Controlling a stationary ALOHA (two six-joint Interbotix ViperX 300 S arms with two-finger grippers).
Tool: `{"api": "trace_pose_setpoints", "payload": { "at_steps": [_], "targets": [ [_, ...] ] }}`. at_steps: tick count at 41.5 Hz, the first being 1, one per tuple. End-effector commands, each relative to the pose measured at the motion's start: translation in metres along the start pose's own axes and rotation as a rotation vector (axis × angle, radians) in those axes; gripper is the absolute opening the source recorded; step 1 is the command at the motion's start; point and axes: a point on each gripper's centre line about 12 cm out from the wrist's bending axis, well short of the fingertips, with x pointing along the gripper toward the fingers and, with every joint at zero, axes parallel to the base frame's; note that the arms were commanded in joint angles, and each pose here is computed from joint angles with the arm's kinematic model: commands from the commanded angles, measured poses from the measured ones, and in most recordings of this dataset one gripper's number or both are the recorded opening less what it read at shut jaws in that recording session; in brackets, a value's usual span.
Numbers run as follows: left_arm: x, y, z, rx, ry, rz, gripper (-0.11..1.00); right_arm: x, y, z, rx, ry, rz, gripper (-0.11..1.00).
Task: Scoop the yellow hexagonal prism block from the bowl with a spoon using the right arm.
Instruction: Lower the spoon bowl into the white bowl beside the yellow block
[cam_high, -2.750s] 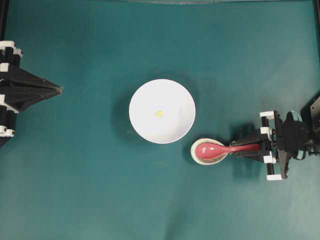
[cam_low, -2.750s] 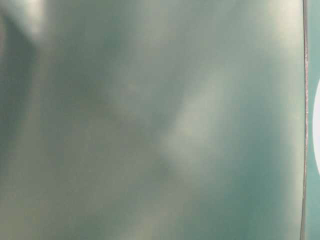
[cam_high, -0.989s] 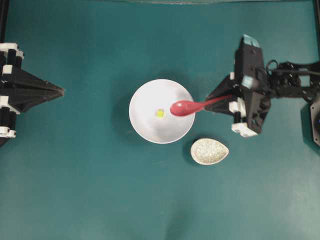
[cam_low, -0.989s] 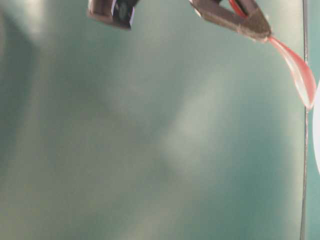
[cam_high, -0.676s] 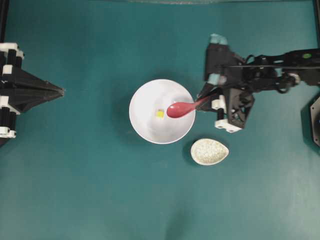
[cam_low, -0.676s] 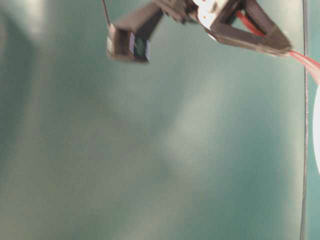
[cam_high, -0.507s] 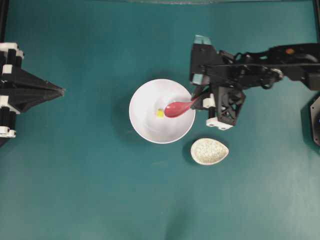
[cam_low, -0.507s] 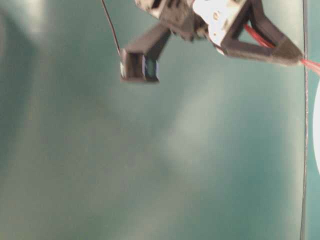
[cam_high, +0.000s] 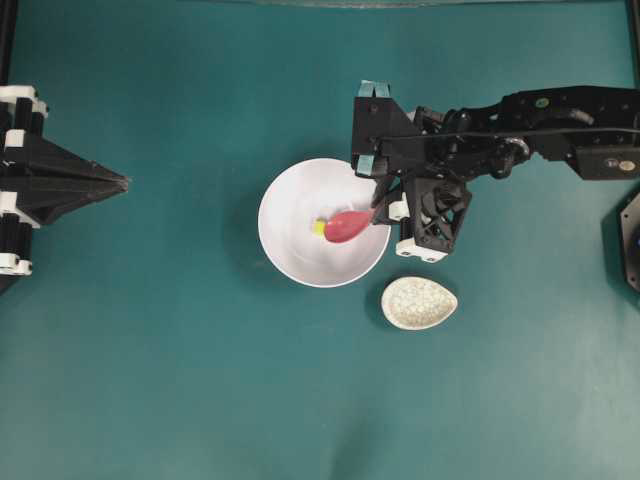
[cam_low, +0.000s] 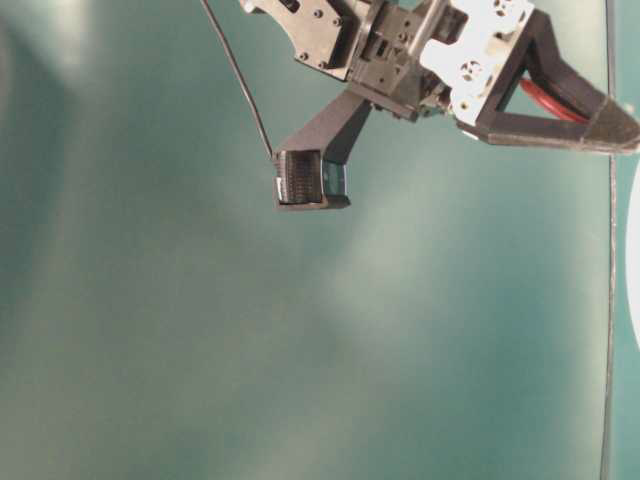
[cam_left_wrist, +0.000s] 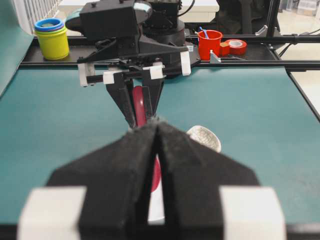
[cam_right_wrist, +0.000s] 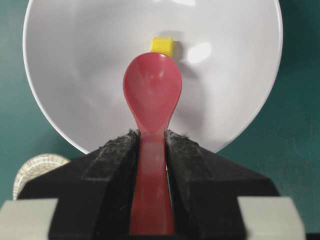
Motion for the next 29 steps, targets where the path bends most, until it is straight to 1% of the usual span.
{"api": "trace_pose_setpoints", "payload": {
  "at_steps": [1,14,29],
  "targets": [
    [0.003,0.001,0.011,0.002,-0.031,0.002,0.0,-0.006,0.001,0.006,-0.003,-0.027,-0.001,0.25],
    [0.003,0.001,0.011,0.002,-0.029,0.002,0.0,0.007,-0.002,0.002,0.003,0.005,-0.003,0.25],
    [0.003,0.001,0.011,0.002,-0.031,0.002,0.0,0.012,-0.003,0.01,-0.004,-0.059,-0.022,0.25]
  ]
}}
